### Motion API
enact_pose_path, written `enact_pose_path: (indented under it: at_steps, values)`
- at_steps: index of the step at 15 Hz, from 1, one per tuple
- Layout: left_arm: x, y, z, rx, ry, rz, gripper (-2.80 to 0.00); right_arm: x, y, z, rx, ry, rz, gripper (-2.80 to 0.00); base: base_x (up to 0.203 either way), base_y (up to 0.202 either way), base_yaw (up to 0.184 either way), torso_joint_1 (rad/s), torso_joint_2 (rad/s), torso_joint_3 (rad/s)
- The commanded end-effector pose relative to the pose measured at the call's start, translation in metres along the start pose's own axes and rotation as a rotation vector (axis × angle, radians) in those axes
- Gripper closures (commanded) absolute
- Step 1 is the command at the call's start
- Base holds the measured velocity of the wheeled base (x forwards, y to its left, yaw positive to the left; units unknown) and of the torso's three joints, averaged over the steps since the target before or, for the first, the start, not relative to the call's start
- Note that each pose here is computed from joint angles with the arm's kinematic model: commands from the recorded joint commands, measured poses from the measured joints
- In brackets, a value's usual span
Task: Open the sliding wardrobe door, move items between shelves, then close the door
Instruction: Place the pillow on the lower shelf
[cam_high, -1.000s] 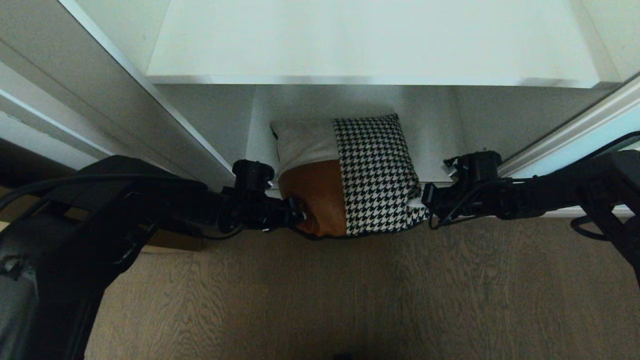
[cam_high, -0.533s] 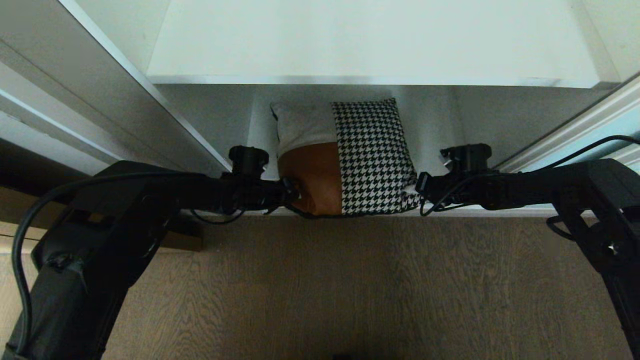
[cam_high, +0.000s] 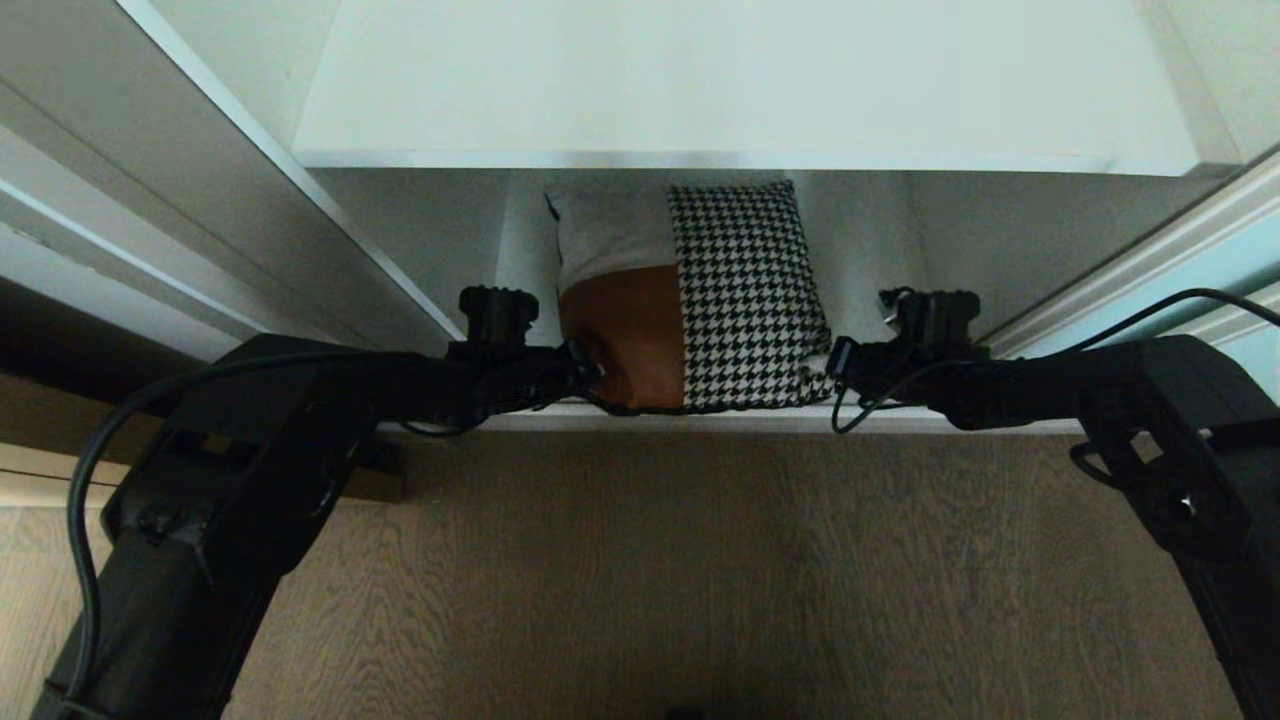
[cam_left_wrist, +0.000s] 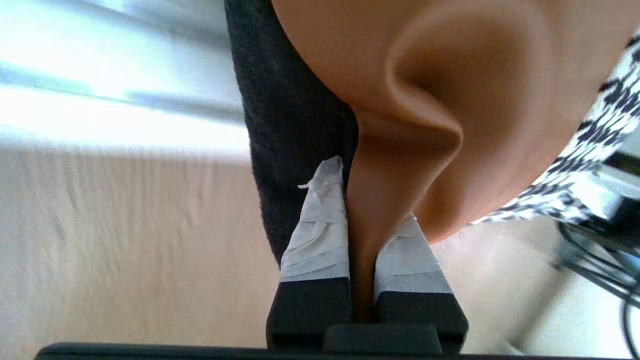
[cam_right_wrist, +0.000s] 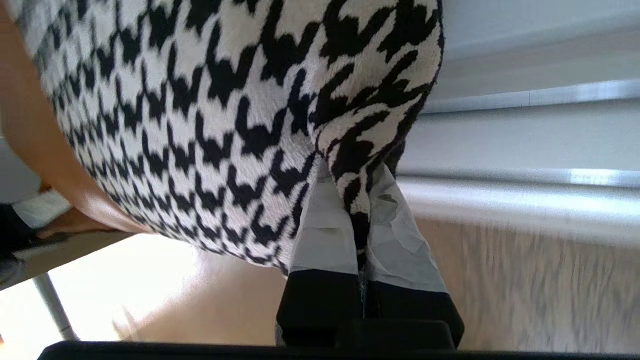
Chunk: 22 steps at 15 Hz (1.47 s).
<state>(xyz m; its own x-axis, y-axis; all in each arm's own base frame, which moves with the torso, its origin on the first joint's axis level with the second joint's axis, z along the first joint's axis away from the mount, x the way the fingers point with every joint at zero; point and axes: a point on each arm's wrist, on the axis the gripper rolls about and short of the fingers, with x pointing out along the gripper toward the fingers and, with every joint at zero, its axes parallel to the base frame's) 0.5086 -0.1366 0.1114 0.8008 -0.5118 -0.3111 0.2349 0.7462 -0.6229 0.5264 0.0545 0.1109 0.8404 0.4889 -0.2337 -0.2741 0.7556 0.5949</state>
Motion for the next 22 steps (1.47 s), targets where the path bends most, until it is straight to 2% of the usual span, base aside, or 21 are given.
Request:
enact_pose_path:
  at_steps: [1,4,7,9,15,16,19,22]
  values:
    - [0.001,0.002,0.003,0.025,-0.055,0.016,0.00,0.001,-0.004,0.002,-0.029,-0.040,0.019,0.00,0.000,0.000,0.000,0.000,0.00,0.000]
    - [-0.003,0.000,0.012,0.073,-0.116,0.014,0.00,0.005,-0.009,-0.003,-0.068,-0.042,0.017,0.00,0.000,0.000,0.000,0.000,0.00,0.000]
    - [-0.006,-0.003,0.017,0.114,-0.130,0.013,0.00,0.009,-0.015,-0.008,-0.088,-0.034,-0.001,0.00,0.000,0.000,0.000,0.000,0.00,0.000]
    - [-0.005,0.003,0.016,0.155,-0.128,0.027,0.00,0.010,-0.017,-0.009,-0.101,-0.037,-0.001,0.00,0.000,0.000,0.000,0.000,0.00,0.000]
    - [-0.001,0.019,0.014,0.154,-0.150,0.088,0.00,0.000,-0.009,0.007,-0.112,-0.071,0.007,0.00,0.000,0.000,0.000,0.000,0.00,0.000]
    - [0.000,0.022,0.012,0.152,-0.148,0.093,-2.80,0.000,-0.010,0.007,-0.111,-0.071,0.006,0.00,0.000,0.000,0.000,0.000,0.00,0.000]
    - [0.002,0.028,0.010,0.142,-0.134,0.102,-2.80,0.005,-0.013,-0.002,-0.100,-0.050,0.001,0.00,0.000,0.000,0.000,0.000,0.00,0.000]
    - [-0.005,0.032,0.017,0.125,-0.140,0.118,-2.80,0.007,-0.010,-0.003,-0.093,-0.042,0.008,0.00,0.000,0.000,0.000,0.000,0.00,0.000]
